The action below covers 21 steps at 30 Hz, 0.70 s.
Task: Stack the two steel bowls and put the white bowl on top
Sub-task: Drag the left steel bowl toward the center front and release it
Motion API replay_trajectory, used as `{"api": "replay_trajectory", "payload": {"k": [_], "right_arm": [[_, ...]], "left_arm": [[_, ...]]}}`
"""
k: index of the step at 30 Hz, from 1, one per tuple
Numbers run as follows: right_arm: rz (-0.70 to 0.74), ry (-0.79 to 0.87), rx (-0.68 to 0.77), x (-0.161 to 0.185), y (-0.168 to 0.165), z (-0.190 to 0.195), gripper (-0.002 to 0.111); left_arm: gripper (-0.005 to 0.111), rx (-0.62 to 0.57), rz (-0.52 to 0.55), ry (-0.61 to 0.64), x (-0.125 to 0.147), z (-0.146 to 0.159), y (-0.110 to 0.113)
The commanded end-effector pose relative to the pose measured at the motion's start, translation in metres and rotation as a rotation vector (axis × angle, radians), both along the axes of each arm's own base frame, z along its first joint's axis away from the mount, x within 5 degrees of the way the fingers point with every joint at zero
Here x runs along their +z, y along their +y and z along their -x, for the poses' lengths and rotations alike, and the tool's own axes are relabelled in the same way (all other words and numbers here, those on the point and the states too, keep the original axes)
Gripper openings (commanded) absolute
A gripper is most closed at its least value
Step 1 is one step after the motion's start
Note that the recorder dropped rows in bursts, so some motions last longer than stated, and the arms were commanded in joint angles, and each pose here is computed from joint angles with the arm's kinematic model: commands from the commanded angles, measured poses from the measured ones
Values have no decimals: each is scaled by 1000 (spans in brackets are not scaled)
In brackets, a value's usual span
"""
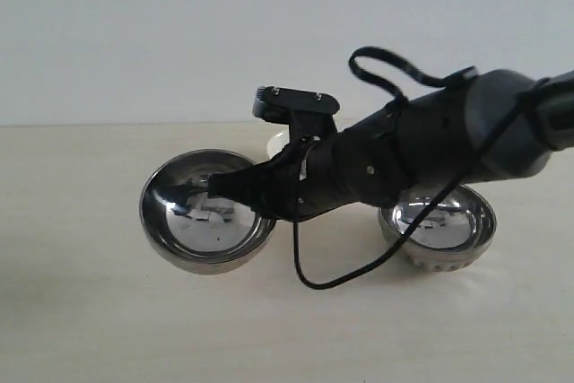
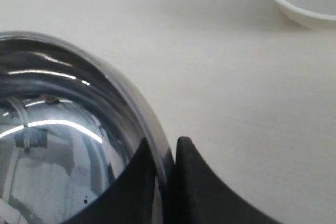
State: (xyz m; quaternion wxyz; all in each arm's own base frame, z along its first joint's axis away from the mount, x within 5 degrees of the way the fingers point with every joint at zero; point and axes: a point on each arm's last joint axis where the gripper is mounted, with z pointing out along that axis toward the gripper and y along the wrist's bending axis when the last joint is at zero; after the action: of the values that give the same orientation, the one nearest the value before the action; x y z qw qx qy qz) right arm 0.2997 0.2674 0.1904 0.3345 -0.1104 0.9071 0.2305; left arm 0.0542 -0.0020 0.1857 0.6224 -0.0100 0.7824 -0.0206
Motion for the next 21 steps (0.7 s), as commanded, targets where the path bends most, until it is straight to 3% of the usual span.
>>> {"api": "replay_trajectory", "payload": {"k": [1,11,21], "right_arm": [[87,51,-32,21,-28,-2,0],[281,223,-29,-2,-55,-1,0],[262,212,-42,-36,-56,-6,0]], "left_arm": [[4,-3,5,-7,0,0,0],[4,-3,5,-7,0,0,0],[4,-3,5,-7,0,0,0]]}}
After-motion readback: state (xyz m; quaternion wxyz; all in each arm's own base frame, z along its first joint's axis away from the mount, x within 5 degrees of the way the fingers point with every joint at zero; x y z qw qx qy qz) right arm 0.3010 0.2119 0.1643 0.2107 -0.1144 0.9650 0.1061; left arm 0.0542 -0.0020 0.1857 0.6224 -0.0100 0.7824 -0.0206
